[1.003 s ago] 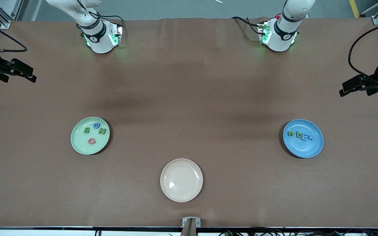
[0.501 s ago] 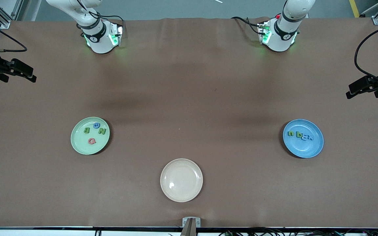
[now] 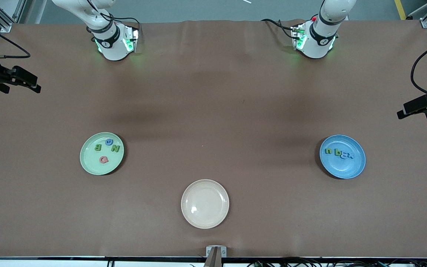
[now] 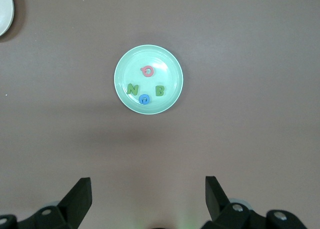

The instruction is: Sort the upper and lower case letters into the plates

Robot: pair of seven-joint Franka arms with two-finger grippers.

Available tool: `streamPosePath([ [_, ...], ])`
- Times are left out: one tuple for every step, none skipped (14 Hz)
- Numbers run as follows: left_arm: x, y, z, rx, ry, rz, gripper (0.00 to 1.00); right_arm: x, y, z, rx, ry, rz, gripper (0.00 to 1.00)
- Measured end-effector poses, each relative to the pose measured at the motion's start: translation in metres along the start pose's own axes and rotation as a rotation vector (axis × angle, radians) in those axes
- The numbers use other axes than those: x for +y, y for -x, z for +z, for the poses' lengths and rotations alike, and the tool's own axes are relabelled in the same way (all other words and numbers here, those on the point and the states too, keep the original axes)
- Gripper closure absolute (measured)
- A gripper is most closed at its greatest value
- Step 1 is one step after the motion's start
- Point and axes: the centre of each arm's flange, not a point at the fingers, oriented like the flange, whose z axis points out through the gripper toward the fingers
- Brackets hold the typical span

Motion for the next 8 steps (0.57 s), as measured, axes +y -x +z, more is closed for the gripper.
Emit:
streamPosePath([
  [0.005,0.001,-0.002,0.002,-0.004,0.006,0.0,0.0,0.0,0.0,0.0,0.0,-0.005,0.0],
  [0.008,0.002,-0.004,0.003,-0.009,0.01,0.0,0.0,0.0,0.0,0.0,0.0,-0.006,0.0],
  [0.011,0.003,-0.005,0.006,-0.017,0.013,0.0,0.0,0.0,0.0,0.0,0.0,-0.007,0.0],
  [0.014,0.003,-0.007,0.01,-0.034,0.019,0.0,0.0,0.0,0.0,0.0,-0.001,-0.007,0.0],
  [0.019,0.004,-0.009,0.015,-0.056,0.028,0.0,0.0,0.0,0.0,0.0,-0.001,-0.008,0.0],
  [0.026,0.006,-0.012,0.021,-0.073,0.039,0.0,0.0,0.0,0.0,0.0,-0.001,-0.008,0.0],
  [0.033,0.008,-0.015,0.026,-0.084,0.046,0.0,0.0,0.0,0.0,0.0,-0.001,-0.008,0.0],
  [0.037,0.009,-0.017,0.03,-0.091,0.049,0.0,0.0,0.0,0.0,0.0,-0.001,-0.008,0.0],
])
